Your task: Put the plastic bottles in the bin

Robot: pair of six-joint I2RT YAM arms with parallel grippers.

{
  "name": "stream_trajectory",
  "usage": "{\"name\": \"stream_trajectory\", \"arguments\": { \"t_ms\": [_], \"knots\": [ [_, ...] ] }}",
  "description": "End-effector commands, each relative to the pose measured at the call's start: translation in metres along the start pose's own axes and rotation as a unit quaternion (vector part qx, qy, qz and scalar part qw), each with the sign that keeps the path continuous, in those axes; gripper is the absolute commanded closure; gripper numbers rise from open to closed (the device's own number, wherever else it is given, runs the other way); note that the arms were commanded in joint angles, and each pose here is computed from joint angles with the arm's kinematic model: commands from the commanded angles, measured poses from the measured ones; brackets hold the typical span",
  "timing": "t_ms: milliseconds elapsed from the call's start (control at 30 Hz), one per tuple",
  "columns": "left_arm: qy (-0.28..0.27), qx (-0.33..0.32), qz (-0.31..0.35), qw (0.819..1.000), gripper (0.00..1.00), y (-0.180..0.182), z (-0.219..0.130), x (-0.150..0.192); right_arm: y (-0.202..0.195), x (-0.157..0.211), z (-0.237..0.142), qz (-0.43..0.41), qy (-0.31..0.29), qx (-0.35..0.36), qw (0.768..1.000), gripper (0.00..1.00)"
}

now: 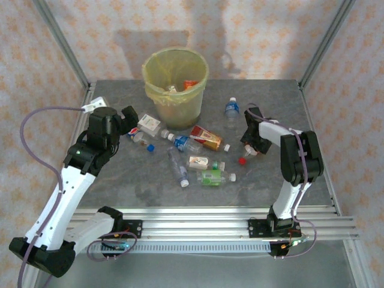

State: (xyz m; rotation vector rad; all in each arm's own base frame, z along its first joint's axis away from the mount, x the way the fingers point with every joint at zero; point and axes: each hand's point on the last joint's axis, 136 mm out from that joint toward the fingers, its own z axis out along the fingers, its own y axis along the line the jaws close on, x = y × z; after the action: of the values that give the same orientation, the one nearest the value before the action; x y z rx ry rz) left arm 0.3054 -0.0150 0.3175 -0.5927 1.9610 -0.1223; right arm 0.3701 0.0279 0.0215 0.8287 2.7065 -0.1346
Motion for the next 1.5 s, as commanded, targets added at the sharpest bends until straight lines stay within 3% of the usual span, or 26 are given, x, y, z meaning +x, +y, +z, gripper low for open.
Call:
{"name": "stream_trajectory", "arguments": {
  "t_ms": [0,200,367,900,1100,1467],
  "knots": [
    [0.0,-0.013,-0.002,1.0,0.0,0.004,0.0,0.001,-0.004,0.001,0.002,-0.005,-0.001,0.003,1.0,0.28],
    [0.0,-0.017,0.002,1.0,0.0,0.006,0.0,0.001,-0.001,-0.005,-0.002,-0.01,-0.009,0.001,1.0,0.44],
    [0.001,-0.022,0.005,1.0,0.0,0.007,0.001,0.002,-0.003,-0.018,-0.025,-0.022,-0.033,-0.001,0.999,0.56],
    [0.001,-0.024,0.004,1.0,0.0,0.006,0.006,0.003,0.013,-0.057,-0.164,-0.045,-0.143,-0.08,0.985,0.66],
    [-0.001,-0.027,0.008,1.0,0.0,0.007,0.005,0.001,0.053,-0.071,-0.244,-0.085,-0.209,-0.141,0.964,0.67],
    [0.008,-0.02,0.014,1.0,0.0,0.0,0.009,0.002,0.16,-0.096,-0.375,-0.118,-0.291,-0.327,0.891,0.68]
  ]
}}
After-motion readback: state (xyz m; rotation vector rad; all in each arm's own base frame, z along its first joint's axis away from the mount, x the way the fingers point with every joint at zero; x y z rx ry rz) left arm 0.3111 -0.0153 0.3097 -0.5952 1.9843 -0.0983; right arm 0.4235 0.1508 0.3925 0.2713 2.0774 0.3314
